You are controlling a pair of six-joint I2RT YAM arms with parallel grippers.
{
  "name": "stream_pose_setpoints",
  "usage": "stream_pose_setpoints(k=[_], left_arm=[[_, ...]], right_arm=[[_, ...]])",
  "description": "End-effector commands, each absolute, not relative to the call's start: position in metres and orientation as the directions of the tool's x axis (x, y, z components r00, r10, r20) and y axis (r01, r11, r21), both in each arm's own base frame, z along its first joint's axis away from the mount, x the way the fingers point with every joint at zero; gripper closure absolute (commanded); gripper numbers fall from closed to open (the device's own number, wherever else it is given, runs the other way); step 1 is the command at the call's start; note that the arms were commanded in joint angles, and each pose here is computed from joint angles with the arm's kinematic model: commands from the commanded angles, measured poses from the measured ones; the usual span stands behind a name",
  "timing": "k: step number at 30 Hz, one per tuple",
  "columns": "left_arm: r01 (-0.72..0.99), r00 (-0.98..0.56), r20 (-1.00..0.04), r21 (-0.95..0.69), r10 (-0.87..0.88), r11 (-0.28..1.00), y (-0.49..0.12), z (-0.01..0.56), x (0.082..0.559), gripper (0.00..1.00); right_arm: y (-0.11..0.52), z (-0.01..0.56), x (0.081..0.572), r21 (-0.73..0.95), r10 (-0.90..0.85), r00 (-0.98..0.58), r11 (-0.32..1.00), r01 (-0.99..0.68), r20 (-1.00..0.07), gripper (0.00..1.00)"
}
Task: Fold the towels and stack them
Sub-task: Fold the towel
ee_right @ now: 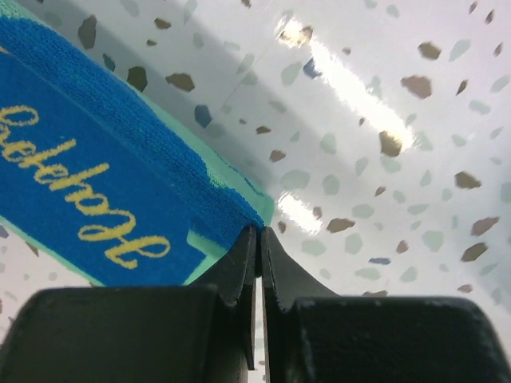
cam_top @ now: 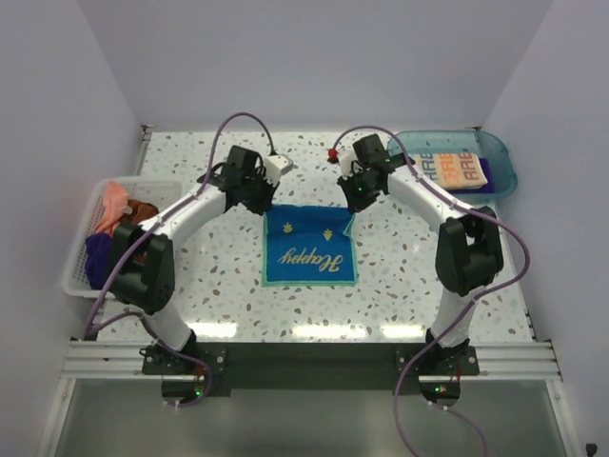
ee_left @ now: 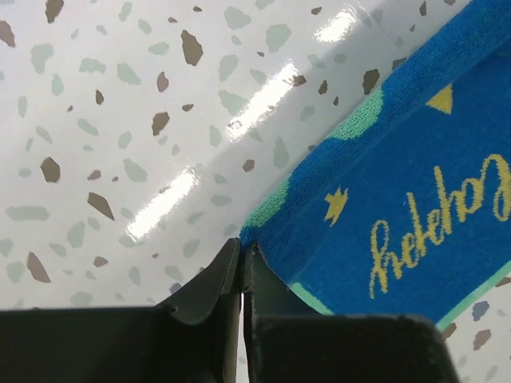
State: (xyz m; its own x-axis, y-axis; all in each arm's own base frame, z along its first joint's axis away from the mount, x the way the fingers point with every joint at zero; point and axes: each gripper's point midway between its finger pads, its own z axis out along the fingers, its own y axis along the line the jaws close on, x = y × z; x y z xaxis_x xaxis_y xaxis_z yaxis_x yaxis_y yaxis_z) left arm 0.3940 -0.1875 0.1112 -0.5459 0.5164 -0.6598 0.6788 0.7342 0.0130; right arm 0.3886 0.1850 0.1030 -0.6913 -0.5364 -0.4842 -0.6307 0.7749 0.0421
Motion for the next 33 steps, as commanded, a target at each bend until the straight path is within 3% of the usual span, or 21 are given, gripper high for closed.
stream_pose_setpoints(k=[1,7,12,15,19,25,33], left_arm=[[0.607,-0.598,-0.665,-0.012,0.447,0.795,-0.181,0.11,0.372,1.0],[0.568,-0.656,-0.623,-0.035,0.426,0.822,-0.179,0.094,0.324,1.0],[0.552,-0.656,-0.617,-0.002,0.434,0.834,-0.176,0.098,0.315,1.0],[0.523,-0.653,-0.624,0.039,0.43,0.852,-0.169,0.105,0.32,1.0],[0.437,-0.643,-0.64,0.145,0.421,0.888,-0.155,0.116,0.345,1.0],[0.386,-0.601,-0.684,0.202,0.412,0.9,-0.154,0.132,0.375,1.0],[0.404,-0.566,-0.718,0.185,0.404,0.896,-0.156,0.135,0.377,1.0]], right_arm=[[0.169,0.107,0.37,0.025,-0.458,-0.755,0.847,-0.531,-0.469,1.0],[0.158,0.102,0.352,-0.043,-0.458,-0.755,0.866,-0.498,-0.469,1.0],[0.16,0.115,0.358,-0.144,-0.522,-0.694,0.838,-0.527,-0.497,1.0],[0.166,0.128,0.363,-0.166,-0.539,-0.641,0.82,-0.548,-0.547,1.0],[0.158,0.15,0.386,-0.332,-0.636,-0.516,0.757,-0.563,-0.574,1.0],[0.15,0.159,0.412,-0.498,-0.742,-0.383,0.659,-0.563,-0.55,1.0],[0.158,0.156,0.413,-0.532,-0.771,-0.275,0.607,-0.59,-0.574,1.0]])
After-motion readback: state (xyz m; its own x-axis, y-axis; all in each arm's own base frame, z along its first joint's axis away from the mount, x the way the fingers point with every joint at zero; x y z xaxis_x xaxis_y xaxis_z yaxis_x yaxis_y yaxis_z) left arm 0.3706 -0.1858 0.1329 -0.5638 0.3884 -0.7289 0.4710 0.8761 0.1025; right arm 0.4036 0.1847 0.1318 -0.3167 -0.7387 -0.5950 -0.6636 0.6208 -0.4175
